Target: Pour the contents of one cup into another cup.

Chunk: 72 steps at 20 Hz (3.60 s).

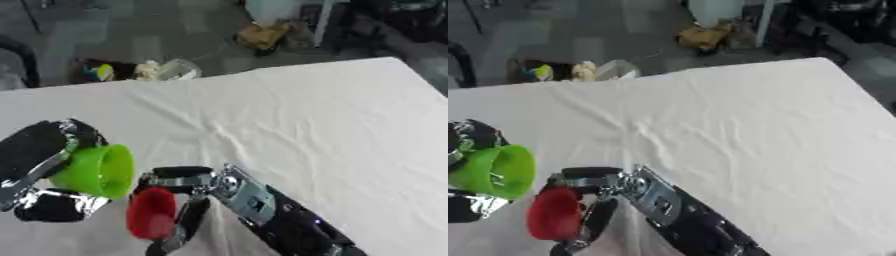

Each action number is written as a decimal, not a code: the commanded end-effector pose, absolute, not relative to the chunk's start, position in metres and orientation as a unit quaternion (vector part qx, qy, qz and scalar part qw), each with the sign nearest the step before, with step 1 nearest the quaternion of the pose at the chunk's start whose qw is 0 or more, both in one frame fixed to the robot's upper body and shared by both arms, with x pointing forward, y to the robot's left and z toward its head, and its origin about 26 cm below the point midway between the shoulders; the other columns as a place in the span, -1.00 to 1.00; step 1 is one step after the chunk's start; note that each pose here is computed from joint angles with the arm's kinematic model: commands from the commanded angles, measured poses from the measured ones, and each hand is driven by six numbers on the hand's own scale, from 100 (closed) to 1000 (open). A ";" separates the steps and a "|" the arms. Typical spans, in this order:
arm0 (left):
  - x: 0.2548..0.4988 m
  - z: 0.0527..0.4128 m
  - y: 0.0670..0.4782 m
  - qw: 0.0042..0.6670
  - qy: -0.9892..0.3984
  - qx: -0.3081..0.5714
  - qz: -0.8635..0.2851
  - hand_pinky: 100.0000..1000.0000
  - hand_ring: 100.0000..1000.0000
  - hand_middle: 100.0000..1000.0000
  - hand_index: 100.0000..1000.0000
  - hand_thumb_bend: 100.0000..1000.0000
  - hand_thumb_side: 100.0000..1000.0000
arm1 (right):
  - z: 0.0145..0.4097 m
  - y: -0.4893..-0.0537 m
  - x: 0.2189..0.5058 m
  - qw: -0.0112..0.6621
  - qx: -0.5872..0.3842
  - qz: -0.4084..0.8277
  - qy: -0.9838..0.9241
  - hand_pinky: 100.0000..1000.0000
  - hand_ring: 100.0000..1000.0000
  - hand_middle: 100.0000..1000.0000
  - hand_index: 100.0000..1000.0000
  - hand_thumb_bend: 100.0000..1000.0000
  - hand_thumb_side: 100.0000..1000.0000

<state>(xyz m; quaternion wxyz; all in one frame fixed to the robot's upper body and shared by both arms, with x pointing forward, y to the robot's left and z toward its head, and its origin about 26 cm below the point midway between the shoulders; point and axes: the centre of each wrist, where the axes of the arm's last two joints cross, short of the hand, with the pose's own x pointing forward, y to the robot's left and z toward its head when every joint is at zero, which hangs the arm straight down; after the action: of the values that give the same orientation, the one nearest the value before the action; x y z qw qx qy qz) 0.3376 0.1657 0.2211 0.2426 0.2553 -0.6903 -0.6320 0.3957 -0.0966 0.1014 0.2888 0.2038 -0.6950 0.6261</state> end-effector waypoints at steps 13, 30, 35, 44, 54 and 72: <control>0.344 0.232 0.149 0.184 -0.668 0.274 -0.667 -1.00 -0.42 -0.46 0.11 -1.00 -0.79 | 0.112 -0.089 0.395 0.266 0.207 0.631 -0.699 -0.10 -0.71 -0.78 -0.16 -1.00 -1.00; 0.333 0.243 0.146 0.112 -0.646 0.296 -0.695 -1.00 -0.51 -0.50 0.11 -1.00 -0.89 | 0.112 -0.091 0.395 0.268 0.206 0.631 -0.698 -0.10 -0.71 -0.78 -0.16 -1.00 -1.00; 0.330 0.246 0.147 0.087 -0.637 0.312 -0.700 -1.00 -0.55 -0.52 0.10 -1.00 -0.92 | 0.112 -0.091 0.395 0.268 0.205 0.631 -0.699 -0.11 -0.71 -0.78 -0.16 -1.00 -1.00; 0.330 0.245 0.151 0.069 -0.622 0.330 -0.707 -0.98 -0.58 -0.54 0.08 -0.96 -0.94 | 0.112 -0.092 0.395 0.269 0.204 0.631 -0.699 -0.11 -0.71 -0.78 -0.16 -1.00 -1.00; 0.330 0.245 0.154 0.063 -0.616 0.339 -0.708 -0.97 -0.60 -0.56 0.07 -0.92 -0.95 | 0.114 -0.092 0.395 0.268 0.204 0.629 -0.700 -0.12 -0.71 -0.78 -0.17 -1.00 -1.00; 0.342 0.241 0.168 0.192 -0.688 0.304 -0.630 -1.00 -0.46 -0.49 0.11 -1.00 -0.76 | 0.105 -0.109 0.402 0.289 0.169 0.622 -0.708 -0.06 -0.67 -0.75 -0.15 -1.00 -1.00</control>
<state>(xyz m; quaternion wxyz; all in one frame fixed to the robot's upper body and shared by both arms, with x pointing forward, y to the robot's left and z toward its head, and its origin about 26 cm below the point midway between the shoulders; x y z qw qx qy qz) 0.3432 0.1636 0.2300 0.1938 0.2944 -0.6803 -0.6426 0.3979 -0.1032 0.0971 0.2955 0.1856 -0.7008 0.6221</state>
